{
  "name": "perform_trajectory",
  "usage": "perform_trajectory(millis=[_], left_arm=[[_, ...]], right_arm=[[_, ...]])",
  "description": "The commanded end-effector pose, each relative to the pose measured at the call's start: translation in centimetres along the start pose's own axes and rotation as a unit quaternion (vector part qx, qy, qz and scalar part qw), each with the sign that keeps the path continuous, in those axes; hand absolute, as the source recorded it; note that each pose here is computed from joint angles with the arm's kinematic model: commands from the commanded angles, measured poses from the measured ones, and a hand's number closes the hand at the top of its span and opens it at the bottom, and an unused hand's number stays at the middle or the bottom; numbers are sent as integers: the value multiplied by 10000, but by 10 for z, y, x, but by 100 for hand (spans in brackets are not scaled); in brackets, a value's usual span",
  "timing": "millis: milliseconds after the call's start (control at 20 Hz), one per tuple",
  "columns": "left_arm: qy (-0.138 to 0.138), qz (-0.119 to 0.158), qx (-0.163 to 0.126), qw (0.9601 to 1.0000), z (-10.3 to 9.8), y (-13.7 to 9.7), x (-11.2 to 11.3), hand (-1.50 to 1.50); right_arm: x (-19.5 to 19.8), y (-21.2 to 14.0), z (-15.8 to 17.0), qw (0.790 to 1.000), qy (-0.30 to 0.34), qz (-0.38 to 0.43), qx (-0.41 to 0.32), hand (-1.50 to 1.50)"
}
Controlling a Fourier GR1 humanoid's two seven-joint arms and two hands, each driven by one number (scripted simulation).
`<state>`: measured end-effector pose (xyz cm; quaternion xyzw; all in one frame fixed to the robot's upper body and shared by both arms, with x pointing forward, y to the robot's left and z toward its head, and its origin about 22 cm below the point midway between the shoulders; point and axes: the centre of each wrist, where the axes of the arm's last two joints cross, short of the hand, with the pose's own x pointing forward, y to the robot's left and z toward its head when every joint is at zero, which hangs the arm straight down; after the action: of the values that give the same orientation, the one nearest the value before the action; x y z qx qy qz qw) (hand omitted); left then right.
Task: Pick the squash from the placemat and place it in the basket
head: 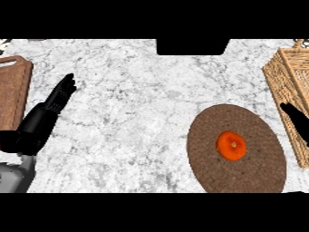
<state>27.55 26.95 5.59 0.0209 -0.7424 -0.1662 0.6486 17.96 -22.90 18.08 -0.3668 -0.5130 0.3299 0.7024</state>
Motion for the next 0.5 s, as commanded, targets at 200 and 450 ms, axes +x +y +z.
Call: perform_trajectory(millis=[200, 450], left_arm=[[-3, 35, 28, 10000, -17, -7, 8, 0], [73, 74, -19, 9999, -24, 3, 7, 0]], right_arm=[[-11, 63, -17, 9991, 320, 59, -253, -150], [-37, 76, -45, 9987, 345, 113, -354, -150]])
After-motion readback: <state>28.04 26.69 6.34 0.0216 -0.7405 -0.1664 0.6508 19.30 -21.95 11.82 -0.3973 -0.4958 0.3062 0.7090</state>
